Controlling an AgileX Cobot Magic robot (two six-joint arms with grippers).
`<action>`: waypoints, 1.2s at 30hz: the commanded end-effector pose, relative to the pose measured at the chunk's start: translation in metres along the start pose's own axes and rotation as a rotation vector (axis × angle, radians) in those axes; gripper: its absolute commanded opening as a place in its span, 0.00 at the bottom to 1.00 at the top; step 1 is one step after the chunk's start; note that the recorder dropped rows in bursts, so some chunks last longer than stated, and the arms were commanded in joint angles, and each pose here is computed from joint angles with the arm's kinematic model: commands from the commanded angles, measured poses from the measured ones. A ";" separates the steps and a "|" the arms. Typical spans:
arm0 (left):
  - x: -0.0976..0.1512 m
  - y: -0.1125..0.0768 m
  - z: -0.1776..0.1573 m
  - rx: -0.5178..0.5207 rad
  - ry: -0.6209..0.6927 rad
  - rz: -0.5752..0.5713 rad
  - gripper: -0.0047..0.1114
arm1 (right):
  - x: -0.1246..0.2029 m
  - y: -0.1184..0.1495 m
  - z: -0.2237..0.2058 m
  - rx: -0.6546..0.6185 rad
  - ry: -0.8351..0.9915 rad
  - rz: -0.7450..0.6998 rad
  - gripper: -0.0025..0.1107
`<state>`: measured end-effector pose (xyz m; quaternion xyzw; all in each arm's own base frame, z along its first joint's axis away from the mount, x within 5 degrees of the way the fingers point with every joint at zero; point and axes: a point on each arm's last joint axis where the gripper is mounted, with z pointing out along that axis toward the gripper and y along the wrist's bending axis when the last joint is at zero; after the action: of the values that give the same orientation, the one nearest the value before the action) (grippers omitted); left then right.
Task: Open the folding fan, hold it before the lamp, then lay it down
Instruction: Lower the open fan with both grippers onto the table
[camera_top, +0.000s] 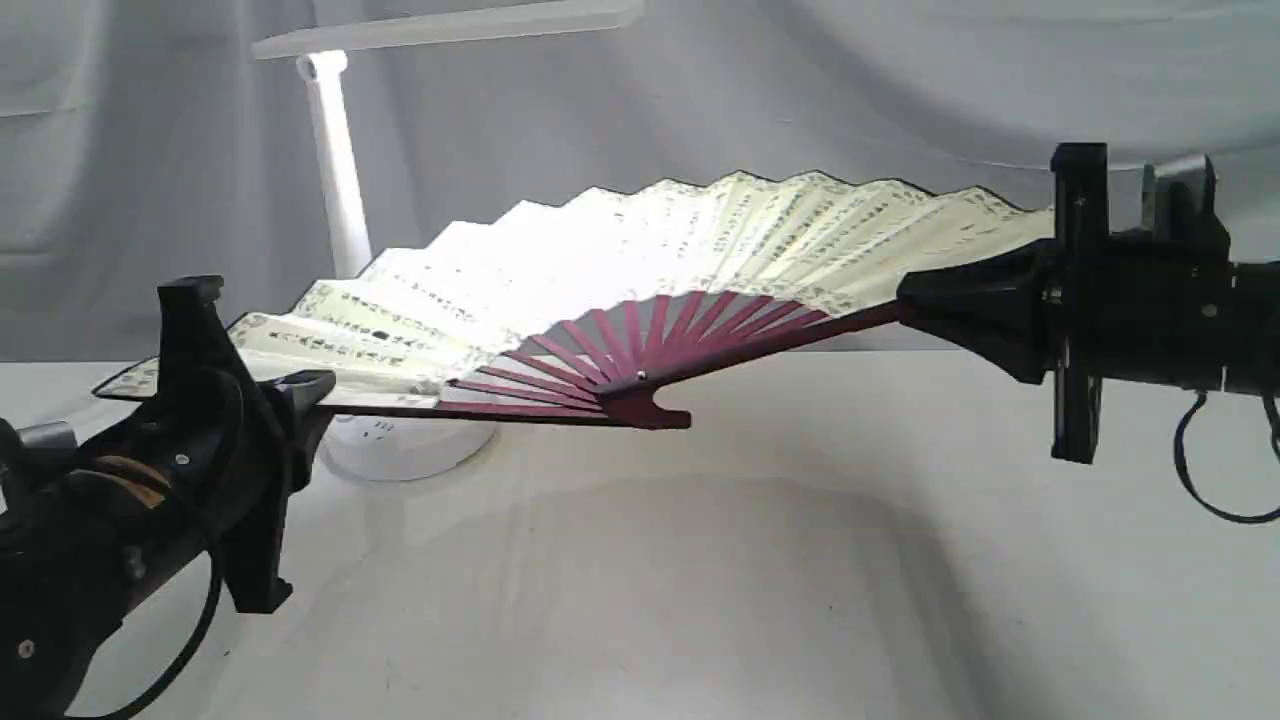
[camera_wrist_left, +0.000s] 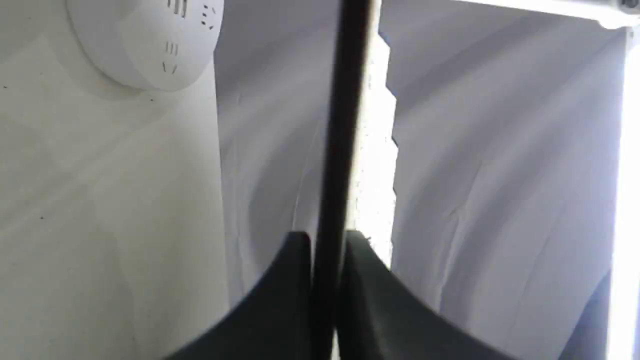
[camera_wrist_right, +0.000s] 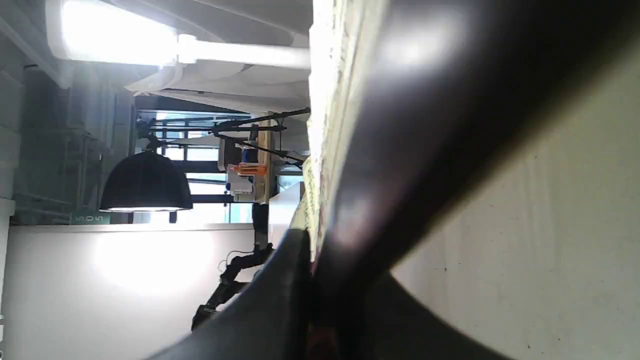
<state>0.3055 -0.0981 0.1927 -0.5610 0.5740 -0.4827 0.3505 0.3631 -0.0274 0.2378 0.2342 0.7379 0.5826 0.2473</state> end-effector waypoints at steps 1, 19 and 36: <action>-0.023 0.002 0.002 -0.005 -0.136 -0.106 0.05 | -0.007 -0.014 -0.017 0.073 -0.055 -0.067 0.02; -0.008 0.060 0.037 -0.039 0.092 0.015 0.05 | -0.005 -0.065 -0.067 0.201 -0.184 0.002 0.02; 0.015 0.091 0.087 -0.031 0.330 0.114 0.05 | -0.009 -0.135 -0.065 0.328 -0.181 0.118 0.02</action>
<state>0.3469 -0.1458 0.0790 -0.4191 0.6915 -0.5323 0.2507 0.3230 -0.0968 0.1325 0.3629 0.7536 0.5042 0.2146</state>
